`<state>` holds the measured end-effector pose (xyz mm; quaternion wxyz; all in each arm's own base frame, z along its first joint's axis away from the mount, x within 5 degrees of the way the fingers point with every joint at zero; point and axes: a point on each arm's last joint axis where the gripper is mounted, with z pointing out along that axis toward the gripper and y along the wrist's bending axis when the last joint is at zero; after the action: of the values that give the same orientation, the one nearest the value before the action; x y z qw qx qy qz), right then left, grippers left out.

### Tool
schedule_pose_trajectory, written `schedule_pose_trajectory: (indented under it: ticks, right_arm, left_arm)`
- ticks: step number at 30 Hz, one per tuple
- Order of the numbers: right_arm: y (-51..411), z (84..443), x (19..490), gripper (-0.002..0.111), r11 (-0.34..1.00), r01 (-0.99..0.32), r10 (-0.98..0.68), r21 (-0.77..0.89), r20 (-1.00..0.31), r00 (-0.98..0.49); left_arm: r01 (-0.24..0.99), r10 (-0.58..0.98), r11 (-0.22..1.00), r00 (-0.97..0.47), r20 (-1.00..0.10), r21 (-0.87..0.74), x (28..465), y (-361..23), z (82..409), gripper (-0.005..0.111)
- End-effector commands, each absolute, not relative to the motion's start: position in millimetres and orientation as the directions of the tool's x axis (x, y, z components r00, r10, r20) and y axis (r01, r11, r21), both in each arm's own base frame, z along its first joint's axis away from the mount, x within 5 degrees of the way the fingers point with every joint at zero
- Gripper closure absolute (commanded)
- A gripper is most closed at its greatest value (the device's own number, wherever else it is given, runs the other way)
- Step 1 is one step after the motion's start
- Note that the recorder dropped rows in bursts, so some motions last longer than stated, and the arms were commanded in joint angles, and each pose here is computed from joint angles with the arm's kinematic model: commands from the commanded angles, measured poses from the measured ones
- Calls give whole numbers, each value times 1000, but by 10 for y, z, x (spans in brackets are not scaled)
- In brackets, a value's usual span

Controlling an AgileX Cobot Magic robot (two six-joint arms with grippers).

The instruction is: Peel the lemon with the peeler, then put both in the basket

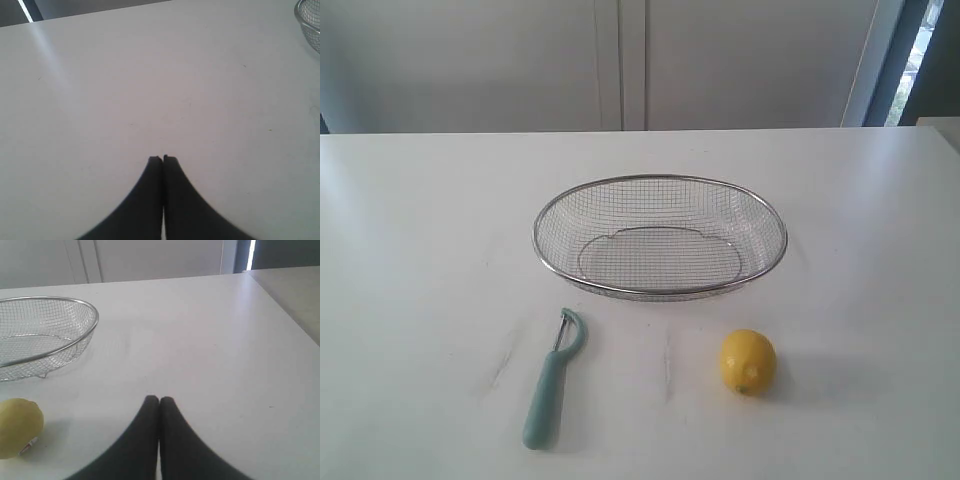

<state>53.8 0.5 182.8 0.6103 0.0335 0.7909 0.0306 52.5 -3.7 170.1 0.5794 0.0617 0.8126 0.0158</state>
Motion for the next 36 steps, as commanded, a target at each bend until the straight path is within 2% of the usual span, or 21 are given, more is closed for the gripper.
schedule_pose_trajectory:
  ticks: [1, 21, 31, 36]
  right_arm:
    - [7, 1829, 537, 108, 996, 11, 90, 90, -965, -245]
    - [7, 1838, 539, 108, 996, 10, 90, 90, -968, -236]
    - [6, 2077, 564, 108, 996, -12, 93, 93, -995, 26]
    - [5, 2121, 562, 108, 996, -16, 94, 93, -993, 74]
  left_arm:
    - [87, 115, 992, -317, -941, 91, 525, -41, 1690, 107]
    - [87, 115, 992, -317, -941, 91, 525, -41, 1690, 107]
    - [87, 115, 992, -317, -941, 91, 525, -41, 1690, 107]
    - [87, 115, 992, -317, -941, 91, 525, -41, 1690, 107]
